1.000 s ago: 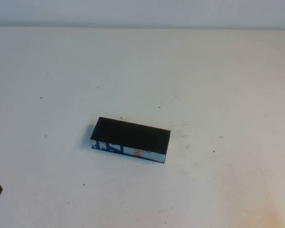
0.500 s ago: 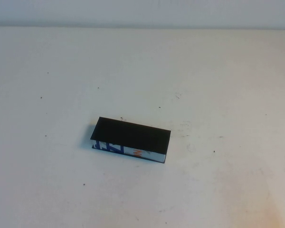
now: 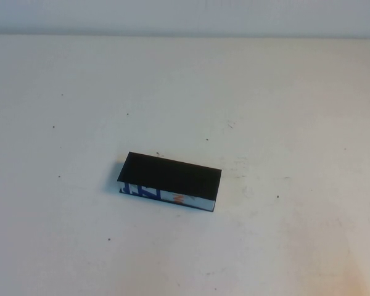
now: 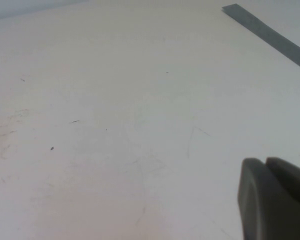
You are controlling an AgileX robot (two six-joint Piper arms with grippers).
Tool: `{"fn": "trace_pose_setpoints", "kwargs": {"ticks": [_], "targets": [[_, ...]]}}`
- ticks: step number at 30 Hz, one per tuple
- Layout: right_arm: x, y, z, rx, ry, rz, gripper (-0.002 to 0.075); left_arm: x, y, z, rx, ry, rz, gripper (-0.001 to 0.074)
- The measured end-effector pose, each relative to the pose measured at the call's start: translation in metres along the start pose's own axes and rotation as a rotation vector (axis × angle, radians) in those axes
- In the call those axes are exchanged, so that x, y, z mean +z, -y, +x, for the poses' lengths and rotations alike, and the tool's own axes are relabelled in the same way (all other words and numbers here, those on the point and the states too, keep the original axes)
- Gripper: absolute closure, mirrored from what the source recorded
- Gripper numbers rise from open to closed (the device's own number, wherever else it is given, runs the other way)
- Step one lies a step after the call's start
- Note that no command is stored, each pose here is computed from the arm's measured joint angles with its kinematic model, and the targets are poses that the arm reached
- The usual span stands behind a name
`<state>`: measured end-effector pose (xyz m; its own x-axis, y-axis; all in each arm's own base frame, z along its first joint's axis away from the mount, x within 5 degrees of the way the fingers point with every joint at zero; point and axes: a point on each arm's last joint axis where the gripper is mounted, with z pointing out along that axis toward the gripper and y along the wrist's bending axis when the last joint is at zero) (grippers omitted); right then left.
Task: Return glasses to glasses case
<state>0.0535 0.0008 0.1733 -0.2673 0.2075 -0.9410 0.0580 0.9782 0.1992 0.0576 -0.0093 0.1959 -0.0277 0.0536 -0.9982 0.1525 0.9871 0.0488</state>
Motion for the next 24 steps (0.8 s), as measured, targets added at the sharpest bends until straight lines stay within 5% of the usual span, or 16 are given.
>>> {"fn": "trace_pose_setpoints", "kwargs": {"ticks": [13,24], "targets": [[0.0,0.0,0.0,0.002,0.001,-0.001,0.0737,-0.005,-0.004,0.024,-0.003,-0.254,-0.075,0.0736],[0.0,0.0,0.0,0.002,0.002,-0.001,0.0737,-0.005,-0.004,0.024,-0.004,-0.261,-0.076,0.0736]]}}
